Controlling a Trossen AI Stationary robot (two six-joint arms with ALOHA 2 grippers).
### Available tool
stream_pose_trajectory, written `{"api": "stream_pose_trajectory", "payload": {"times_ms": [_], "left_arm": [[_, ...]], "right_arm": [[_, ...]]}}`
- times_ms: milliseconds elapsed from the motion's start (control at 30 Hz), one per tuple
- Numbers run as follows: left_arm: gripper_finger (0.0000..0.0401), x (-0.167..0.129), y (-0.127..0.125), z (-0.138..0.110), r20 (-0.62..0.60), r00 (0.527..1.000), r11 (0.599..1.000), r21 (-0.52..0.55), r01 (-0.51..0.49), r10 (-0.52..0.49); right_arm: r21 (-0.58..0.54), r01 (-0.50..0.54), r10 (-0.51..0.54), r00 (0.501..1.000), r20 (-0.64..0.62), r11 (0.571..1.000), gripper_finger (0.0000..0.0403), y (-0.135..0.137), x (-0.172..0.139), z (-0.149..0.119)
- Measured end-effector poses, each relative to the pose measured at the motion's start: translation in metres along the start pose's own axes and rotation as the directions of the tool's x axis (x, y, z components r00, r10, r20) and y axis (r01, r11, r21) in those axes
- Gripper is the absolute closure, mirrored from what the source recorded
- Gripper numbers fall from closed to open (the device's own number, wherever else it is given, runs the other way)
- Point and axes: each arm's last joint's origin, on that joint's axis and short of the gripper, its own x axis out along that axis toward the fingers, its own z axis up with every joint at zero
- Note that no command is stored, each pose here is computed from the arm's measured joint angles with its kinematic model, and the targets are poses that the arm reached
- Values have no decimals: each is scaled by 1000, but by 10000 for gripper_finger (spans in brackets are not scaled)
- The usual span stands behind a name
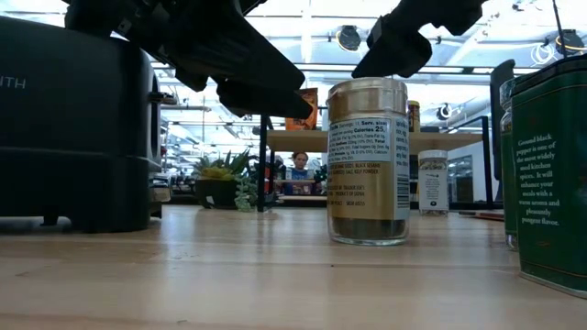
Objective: Shelf spices
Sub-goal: Put the brown seasoning bottle on the shelf
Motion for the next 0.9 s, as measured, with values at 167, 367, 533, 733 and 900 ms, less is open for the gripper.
{"api": "stream_pose_trajectory", "payload": {"times_ms": [167,367,533,733,900], "left_arm": [[129,0,0,0,1,1000,1000,0,-5,5],[129,0,1,0,5,999,999,-5,-42,42],[129,8,1,-3,24,998,998,-22,-59,59],[129,18,0,-9,56,997,998,-34,-52,54],[129,18,1,-10,48,997,997,-33,-65,67]], "right_arm": [[-1,1,-1,1000,-5,1000,76,0,6,-2],[-10,63,-63,996,-69,998,76,-2,9,-10],[-10,85,-86,996,-32,996,76,-3,7,-6],[-11,87,-87,995,-42,996,76,-3,7,-7],[-2,101,-101,992,-82,995,76,-4,6,-11]]}}
